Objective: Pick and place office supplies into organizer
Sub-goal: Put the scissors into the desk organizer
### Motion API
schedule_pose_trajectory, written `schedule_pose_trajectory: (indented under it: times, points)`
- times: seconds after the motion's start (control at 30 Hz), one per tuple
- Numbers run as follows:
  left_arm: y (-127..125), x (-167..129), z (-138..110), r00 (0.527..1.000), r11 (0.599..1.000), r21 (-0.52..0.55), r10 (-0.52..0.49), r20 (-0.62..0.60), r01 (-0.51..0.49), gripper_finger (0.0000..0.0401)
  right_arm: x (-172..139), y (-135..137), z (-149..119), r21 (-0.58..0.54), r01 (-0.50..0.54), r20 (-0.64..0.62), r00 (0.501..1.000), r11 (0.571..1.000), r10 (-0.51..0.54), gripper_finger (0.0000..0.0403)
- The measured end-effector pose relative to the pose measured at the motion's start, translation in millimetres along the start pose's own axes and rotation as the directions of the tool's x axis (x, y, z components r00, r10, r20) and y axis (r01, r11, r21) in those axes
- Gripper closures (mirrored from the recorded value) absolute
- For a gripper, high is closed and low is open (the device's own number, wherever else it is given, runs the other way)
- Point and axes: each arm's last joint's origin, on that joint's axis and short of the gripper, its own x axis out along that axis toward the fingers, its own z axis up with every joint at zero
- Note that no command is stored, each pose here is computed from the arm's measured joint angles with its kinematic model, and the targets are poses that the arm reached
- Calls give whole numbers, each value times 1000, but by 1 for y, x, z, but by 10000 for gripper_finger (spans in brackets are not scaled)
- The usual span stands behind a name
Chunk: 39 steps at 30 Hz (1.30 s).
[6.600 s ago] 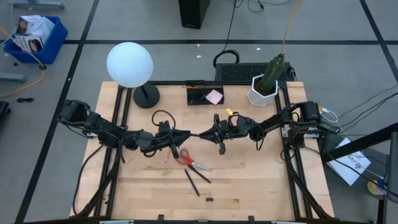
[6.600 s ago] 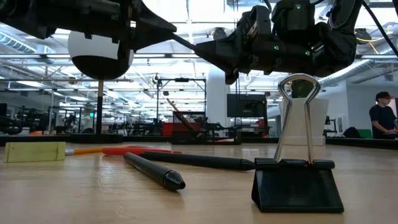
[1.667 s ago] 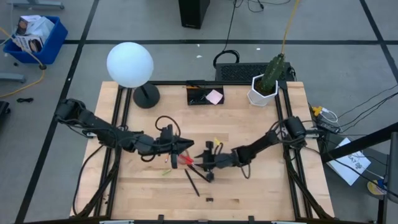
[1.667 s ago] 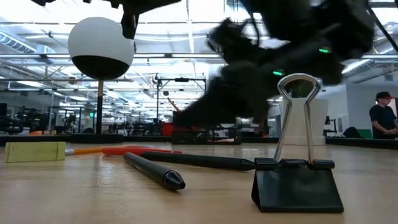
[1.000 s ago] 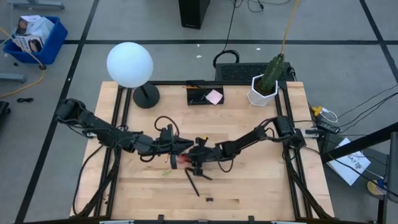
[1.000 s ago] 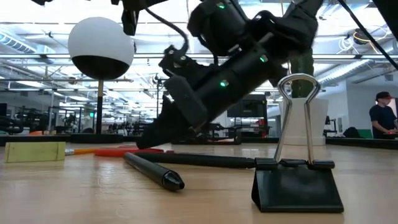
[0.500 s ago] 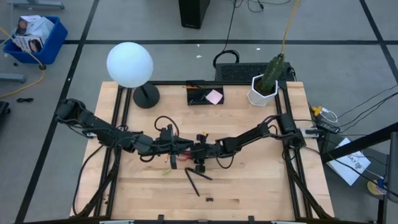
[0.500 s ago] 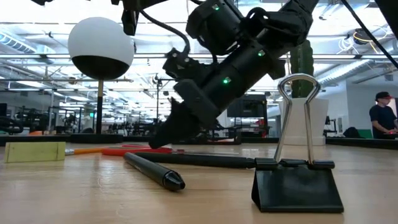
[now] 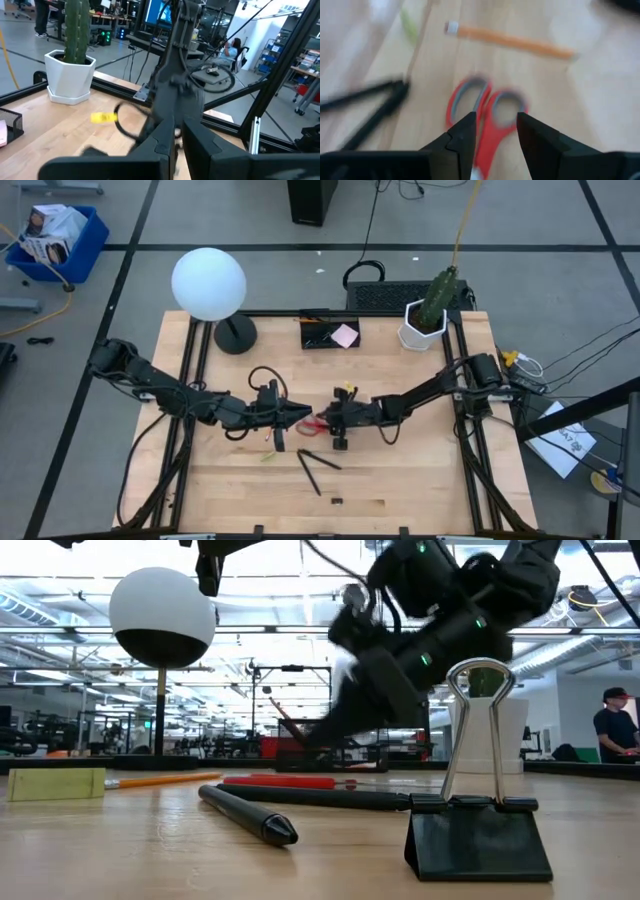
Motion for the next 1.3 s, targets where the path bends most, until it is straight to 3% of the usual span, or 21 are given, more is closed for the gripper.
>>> schedule_pose_trajectory:
  times: [0.3, 0.53, 0.7, 0.93, 1.3]
  points:
    - [0, 0, 0, 1000, 1000, 4, -1, 2, 1, 366, 2, -25, 10, 50, 48, 72, 996, 998, -52, 268]
    - [1, 0, 0, 1000, 1000, 7, 2, 2, -2, 366, 19, -33, 9, 88, 0, 38, 999, 996, -3, 268]
    - [0, 0, 0, 1000, 1000, 6, 1, 2, -1, 366, 38, -30, 7, 84, -15, -25, 1000, 996, 17, 268]
    - [-2, -1, 0, 1000, 1000, 6, -7, -1, 7, 366, 38, -36, 3, 89, 29, -106, 994, 996, -19, 268]
    - [0, -1, -5, 999, 999, 42, 8, -45, -6, 366, 43, -34, -10, 80, 4, -191, 982, 997, 11, 268]
